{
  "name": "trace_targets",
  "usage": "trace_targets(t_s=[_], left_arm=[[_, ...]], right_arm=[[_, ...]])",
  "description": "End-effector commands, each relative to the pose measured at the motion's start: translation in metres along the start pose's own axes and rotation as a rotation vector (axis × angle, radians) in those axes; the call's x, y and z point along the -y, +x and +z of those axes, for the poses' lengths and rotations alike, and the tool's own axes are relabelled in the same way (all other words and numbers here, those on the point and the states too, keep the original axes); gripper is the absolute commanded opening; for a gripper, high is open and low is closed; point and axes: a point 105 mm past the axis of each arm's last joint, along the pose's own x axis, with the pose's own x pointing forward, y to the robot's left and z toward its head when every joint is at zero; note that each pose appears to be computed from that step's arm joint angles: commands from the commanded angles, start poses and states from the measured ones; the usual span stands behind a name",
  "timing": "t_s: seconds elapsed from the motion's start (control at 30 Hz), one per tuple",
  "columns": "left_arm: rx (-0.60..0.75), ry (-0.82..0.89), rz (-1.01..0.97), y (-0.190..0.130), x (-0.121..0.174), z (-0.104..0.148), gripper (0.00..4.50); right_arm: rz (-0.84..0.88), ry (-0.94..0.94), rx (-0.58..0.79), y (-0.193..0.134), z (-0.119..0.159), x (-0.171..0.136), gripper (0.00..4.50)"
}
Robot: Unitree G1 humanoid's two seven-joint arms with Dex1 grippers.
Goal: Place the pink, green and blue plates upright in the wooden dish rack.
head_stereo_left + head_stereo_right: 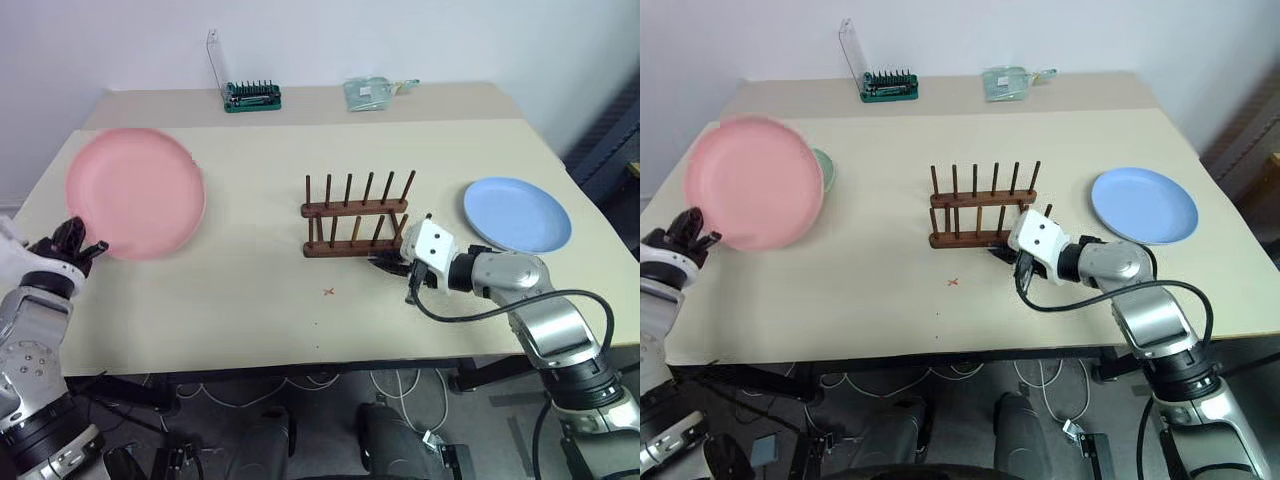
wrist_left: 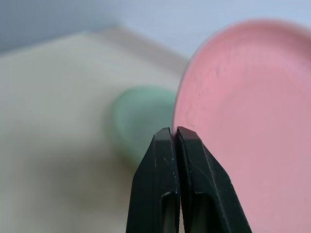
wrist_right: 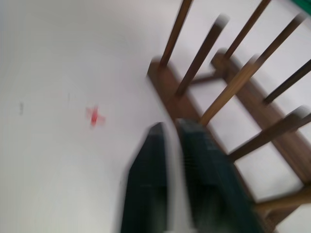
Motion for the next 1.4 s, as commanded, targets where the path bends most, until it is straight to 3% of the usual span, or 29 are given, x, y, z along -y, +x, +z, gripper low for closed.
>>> trace_targets(t_s=[0.03,0.1,0.2,0.37,0.63,0.9,1.0,1.13,1.17,1.23,1.4], left_arm=[[0.158,0.082,-0.14,0.011,0.053,0.042,0.0],[0.156,0.149,-0.183,0.018,0.073,0.041,0.0],[0.146,0.245,-0.258,0.032,0.114,0.035,0.0],[0.142,0.24,-0.351,0.041,0.169,0.028,0.0],[0.098,0.158,-0.432,0.039,0.217,0.018,0.0],[0.073,0.126,-0.516,0.026,0.235,0.016,0.0],[0.063,0.126,-0.518,0.025,0.235,0.013,0.0],[0.059,0.117,-0.514,0.025,0.232,0.012,0.0],[0.058,0.102,-0.52,0.025,0.232,0.012,0.29],[0.057,0.082,-0.526,0.024,0.233,0.012,0.93],[0.132,0.038,-0.479,0.029,0.222,0.03,3.49]], right_arm=[[-0.101,-0.244,0.13,0.005,0.059,0.016,2.38],[-0.15,-0.384,0.128,0.013,0.068,0.021,3.35],[-0.177,-0.562,0.166,0.026,0.081,0.021,3.35],[-0.173,-0.719,0.162,0.04,0.078,0.015,3.35],[-0.205,-0.873,0.132,0.055,0.075,0.014,3.35],[-0.277,-0.989,0.024,0.059,0.059,0.032,3.35],[-0.304,-1.017,0.025,0.058,0.062,0.037,2.49],[-0.312,-1.029,0.023,0.058,0.061,0.039,0.4],[-0.317,-1.032,0.022,0.058,0.061,0.039,0.0],[-0.328,-1.042,0.02,0.057,0.061,0.04,0.0],[-0.373,-1.044,-0.001,0.05,0.06,0.052,0.0]])
